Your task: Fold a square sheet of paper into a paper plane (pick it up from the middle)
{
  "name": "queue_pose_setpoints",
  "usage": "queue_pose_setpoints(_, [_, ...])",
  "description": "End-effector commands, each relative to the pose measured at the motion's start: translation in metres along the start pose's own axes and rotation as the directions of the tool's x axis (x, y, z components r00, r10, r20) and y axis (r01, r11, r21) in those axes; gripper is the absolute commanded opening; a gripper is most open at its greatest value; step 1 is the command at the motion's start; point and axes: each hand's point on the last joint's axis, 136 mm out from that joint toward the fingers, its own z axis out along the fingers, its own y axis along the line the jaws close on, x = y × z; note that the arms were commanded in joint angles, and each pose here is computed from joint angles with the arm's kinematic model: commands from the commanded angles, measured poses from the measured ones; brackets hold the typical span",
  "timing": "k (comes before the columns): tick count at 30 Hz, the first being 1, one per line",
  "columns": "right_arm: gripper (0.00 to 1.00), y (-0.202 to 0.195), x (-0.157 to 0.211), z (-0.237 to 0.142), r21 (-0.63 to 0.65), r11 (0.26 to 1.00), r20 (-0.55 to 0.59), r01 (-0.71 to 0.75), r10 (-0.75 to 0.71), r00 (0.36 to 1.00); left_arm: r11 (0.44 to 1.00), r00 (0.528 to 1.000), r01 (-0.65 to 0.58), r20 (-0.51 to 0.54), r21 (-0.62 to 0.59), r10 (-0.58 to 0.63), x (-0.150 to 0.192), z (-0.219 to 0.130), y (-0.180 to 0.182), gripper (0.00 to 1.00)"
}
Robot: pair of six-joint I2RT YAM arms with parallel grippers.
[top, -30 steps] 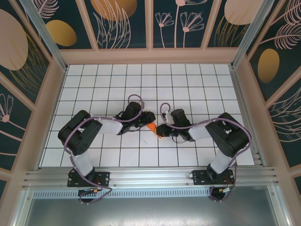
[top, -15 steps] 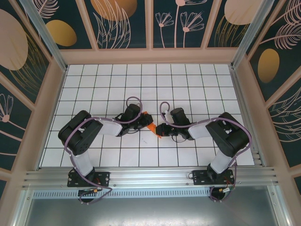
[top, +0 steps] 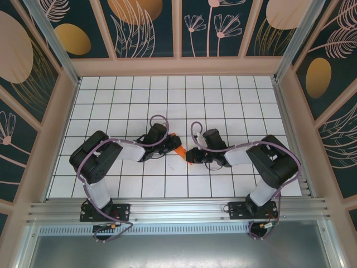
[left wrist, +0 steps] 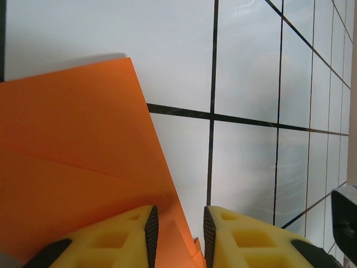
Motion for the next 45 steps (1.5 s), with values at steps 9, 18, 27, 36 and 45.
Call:
queue_pose_setpoints(9, [0.19,-0.002,0.009,-0.014,0.045,0.999,-0.025,-0.012,0.013,1.000,0.997,1.000,-0.009,-0.027,-0.077,0.006,0.006,0.007,0.022,0.29])
queue_pose_setpoints(18, [0.19,0.002,0.003,-0.017,0.052,0.999,-0.015,-0.003,0.003,1.000,0.998,0.999,-0.010,-0.036,-0.067,0.008,0.007,0.008,0.021,0.29])
queue_pose_setpoints(27, [0.21,0.010,-0.004,-0.020,0.087,0.995,-0.017,0.039,-0.038,0.999,0.998,0.999,-0.012,-0.041,-0.065,0.009,0.009,0.007,0.022,0.28])
queue_pose_setpoints(36, [0.07,0.009,-0.004,-0.016,0.110,0.993,-0.023,0.047,-0.045,0.999,0.998,0.999,-0.016,-0.045,-0.058,0.013,0.009,0.008,0.019,0.28])
queue_pose_setpoints(45, [0.00,-0.004,0.012,-0.009,0.085,0.996,-0.050,-0.004,0.008,0.999,0.998,0.999,-0.012,-0.044,-0.063,0.009,0.009,0.008,0.021,0.28])
